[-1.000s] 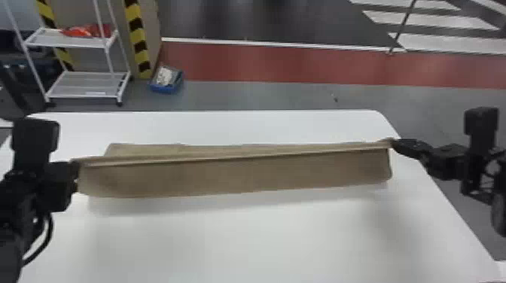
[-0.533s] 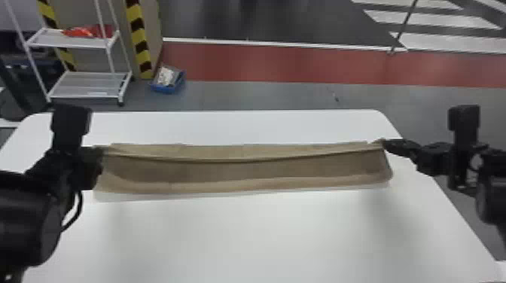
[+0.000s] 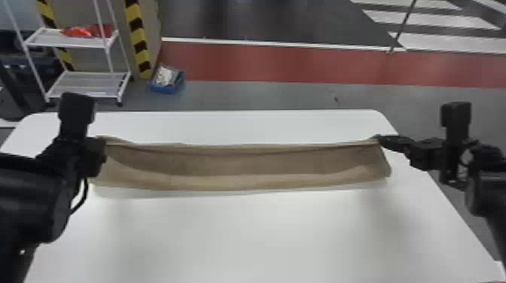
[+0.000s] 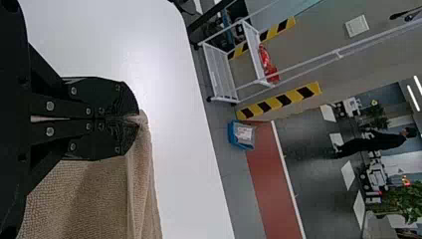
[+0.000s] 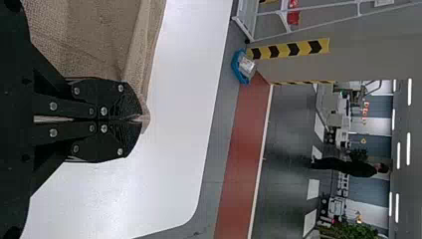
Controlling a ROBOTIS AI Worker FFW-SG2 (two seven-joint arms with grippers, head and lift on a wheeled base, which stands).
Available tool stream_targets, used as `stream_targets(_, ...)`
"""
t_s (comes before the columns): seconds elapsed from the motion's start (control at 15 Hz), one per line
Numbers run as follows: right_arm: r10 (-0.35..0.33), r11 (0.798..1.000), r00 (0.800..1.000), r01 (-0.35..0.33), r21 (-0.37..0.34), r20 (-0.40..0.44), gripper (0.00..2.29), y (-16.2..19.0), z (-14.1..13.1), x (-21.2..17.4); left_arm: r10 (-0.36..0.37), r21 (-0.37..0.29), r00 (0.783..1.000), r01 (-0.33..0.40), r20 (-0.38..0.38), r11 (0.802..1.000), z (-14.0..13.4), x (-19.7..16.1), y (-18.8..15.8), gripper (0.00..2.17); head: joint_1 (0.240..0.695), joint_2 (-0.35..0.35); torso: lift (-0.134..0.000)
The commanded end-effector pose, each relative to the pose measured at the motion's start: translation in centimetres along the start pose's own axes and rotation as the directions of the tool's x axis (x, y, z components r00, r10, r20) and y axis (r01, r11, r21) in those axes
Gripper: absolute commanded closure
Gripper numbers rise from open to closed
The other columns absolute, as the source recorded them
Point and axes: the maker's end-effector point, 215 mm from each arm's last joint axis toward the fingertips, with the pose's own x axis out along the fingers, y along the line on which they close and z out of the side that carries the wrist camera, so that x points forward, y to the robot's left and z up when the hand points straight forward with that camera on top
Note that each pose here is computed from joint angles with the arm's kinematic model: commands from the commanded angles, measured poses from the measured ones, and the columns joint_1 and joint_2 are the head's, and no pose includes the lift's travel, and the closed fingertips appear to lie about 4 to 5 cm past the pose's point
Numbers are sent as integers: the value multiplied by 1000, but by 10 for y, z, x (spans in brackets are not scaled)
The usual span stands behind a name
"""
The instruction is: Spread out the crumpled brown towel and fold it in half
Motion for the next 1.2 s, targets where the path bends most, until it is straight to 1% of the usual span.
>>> stream_targets(0.0, 5, 1000, 1000, -5, -9, -2, 1126, 5, 1, 8, 3, 14, 1000, -3, -20, 1000, -6, 6, -2, 1369, 695, -106, -125)
stream_targets(0.07, 13, 1000, 1000, -13, -20, 0, 1126, 10, 3, 12, 2, 18, 1000, -1, -23, 1000, -6, 8, -4, 1166, 695, -103, -125)
stream_targets(0.13, 15, 1000, 1000, -15, -25, 1, 1126, 12, 5, 15, -2, 20, 1000, 3, -29, 1000, -8, 11, -7, 1062, 695, -98, -125)
stream_targets(0.4, 14, 999, 1000, -14, -50, -6, 1126, 14, 6, 24, 6, 32, 999, -5, -41, 999, -7, 19, -9, 1065, 695, -89, -125)
stream_targets(0.6, 2, 999, 1000, -3, -46, -9, 1126, 11, 2, 26, 8, 27, 999, -7, -38, 1000, -6, 19, -8, 1079, 695, -87, -125)
stream_targets(0.67, 1, 999, 1000, -1, -42, -8, 1126, 10, 1, 26, 16, 26, 999, -15, -51, 1000, -14, 19, -4, 1079, 695, -88, -125)
stream_targets(0.8, -7, 999, 1000, 7, -45, -10, 1126, 7, 1, 26, 26, 23, 998, -25, -56, 999, -17, 19, 0, 1079, 695, -86, -125)
stream_targets(0.87, -7, 999, 1000, 7, -43, -9, 1126, 6, 2, 27, 29, 23, 998, -28, -51, 999, -15, 19, 1, 1079, 695, -85, -125)
stream_targets(1.0, -11, 999, 1000, 10, -36, -16, 1126, 6, -2, 29, 28, 22, 998, -27, -51, 999, -14, 19, 0, 1079, 695, -84, -125)
stream_targets(1.13, -12, 999, 1000, 11, -31, -18, 1126, 3, -6, 32, 32, 27, 998, -31, -46, 999, -8, 21, 0, 1079, 695, -84, -125)
